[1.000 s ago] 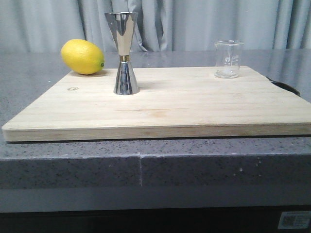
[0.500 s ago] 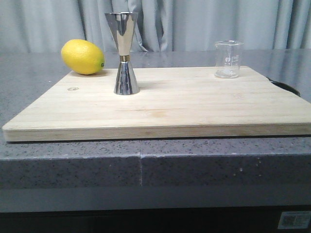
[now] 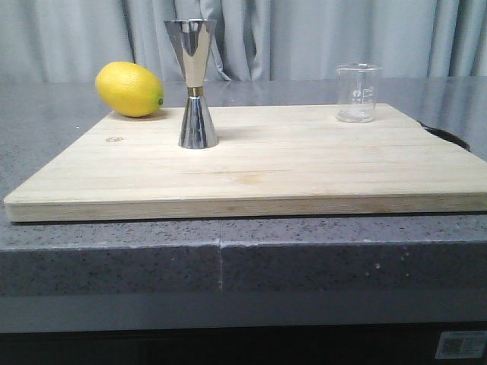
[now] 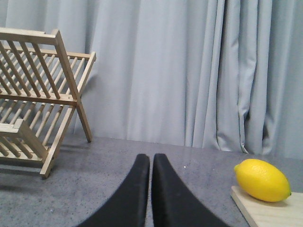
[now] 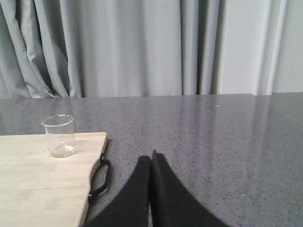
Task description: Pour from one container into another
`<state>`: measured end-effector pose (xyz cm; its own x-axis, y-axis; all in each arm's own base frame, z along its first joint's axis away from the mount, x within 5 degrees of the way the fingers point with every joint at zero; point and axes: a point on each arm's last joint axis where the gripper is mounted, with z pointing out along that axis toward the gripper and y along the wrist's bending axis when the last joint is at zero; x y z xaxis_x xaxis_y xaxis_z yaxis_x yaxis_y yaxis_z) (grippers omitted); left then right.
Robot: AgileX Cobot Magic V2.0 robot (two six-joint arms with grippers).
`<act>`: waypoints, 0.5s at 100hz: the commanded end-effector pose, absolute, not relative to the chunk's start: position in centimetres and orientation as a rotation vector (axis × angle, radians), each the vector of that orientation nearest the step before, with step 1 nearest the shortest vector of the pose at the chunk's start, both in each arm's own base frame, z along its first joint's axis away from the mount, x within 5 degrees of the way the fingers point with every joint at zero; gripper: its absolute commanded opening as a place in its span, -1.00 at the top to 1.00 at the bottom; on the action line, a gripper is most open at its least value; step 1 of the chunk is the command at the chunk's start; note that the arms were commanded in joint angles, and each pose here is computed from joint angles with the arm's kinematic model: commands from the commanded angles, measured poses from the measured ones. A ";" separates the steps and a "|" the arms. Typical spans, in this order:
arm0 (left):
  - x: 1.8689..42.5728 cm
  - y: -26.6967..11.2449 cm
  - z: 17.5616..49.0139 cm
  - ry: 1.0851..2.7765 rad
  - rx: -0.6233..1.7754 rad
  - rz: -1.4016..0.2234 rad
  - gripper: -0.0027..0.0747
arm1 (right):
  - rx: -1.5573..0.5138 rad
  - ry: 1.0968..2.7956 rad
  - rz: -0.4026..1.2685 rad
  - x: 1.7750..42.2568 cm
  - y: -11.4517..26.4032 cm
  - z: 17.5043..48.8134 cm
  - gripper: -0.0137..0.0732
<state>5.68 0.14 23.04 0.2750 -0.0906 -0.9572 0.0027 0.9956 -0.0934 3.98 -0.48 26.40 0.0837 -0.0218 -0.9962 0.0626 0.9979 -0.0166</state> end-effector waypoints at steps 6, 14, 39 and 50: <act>5.5 0.1 22.1 1.304 -0.080 -0.077 0.98 | 0.023 1.372 -0.061 3.4 -0.4 27.9 0.84; 5.2 0.1 22.0 1.300 -0.080 -0.078 0.98 | 0.023 1.372 -0.061 3.4 -0.4 27.9 0.84; 5.3 0.1 22.0 1.308 -0.081 -0.077 0.98 | 0.023 1.372 -0.061 3.4 -0.4 27.9 0.84; 5.3 0.1 22.0 1.308 -0.081 -0.077 0.98 | 0.023 1.372 -0.061 3.4 -0.4 27.9 0.84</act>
